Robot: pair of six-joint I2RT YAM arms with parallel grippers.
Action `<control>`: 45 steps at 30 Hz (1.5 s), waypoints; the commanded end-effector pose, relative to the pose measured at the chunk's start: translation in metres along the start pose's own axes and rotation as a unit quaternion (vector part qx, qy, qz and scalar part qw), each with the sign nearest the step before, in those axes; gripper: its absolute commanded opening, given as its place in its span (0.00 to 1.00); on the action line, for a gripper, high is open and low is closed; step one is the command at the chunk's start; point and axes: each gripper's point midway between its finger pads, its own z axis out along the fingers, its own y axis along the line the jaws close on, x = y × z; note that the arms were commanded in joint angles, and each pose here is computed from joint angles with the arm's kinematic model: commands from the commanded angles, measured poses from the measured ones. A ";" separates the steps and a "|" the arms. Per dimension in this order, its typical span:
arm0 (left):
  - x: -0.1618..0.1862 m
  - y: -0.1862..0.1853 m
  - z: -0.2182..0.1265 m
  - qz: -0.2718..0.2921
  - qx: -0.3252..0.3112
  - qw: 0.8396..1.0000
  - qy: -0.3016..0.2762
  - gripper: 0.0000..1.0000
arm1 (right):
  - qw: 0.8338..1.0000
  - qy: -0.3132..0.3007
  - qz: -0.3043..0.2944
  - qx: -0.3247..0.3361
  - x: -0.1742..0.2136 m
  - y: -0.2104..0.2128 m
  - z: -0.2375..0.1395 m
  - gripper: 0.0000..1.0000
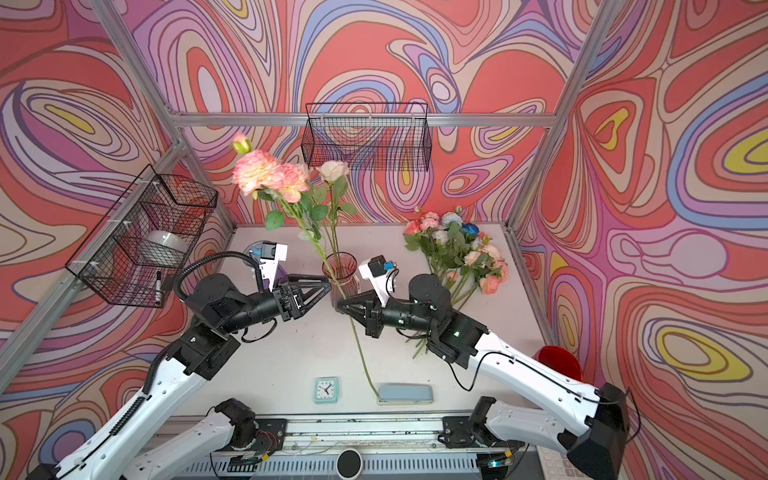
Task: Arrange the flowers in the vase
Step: 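Lift the large pink rose up with the right gripper while the left gripper reaches in, then close the left gripper on the pink rose stem while the right gripper releases, then lower the pink rose stem into the pink vase and open the left gripper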
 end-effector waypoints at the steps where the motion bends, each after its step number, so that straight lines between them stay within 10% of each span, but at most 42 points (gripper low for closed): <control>1: -0.014 -0.027 0.002 0.040 0.044 0.998 -0.010 0.64 | 1.000 -0.011 -0.021 -0.018 -0.008 0.013 0.015 0.00; 8: -0.019 -0.030 -0.005 0.070 0.015 0.997 -0.017 0.30 | 1.000 -0.016 -0.021 0.004 -0.005 0.007 0.019 0.00; 17: -0.019 -0.027 -0.005 0.068 0.001 0.998 -0.011 0.44 | 0.998 -0.046 -0.018 0.031 -0.013 -0.001 0.011 0.00; 26: -0.022 -0.028 -0.001 0.062 0.016 0.998 -0.016 0.10 | 0.998 -0.052 -0.020 0.026 -0.018 0.002 0.013 0.00; 30: -0.033 -0.033 -0.003 0.090 -0.007 0.996 -0.021 0.00 | 0.997 -0.057 -0.027 0.042 -0.017 -0.002 0.005 0.38; 45: -0.158 -0.050 0.001 0.323 -0.153 0.924 -0.135 0.00 | 0.986 -0.101 -0.061 0.115 -0.036 0.001 -0.055 0.46</control>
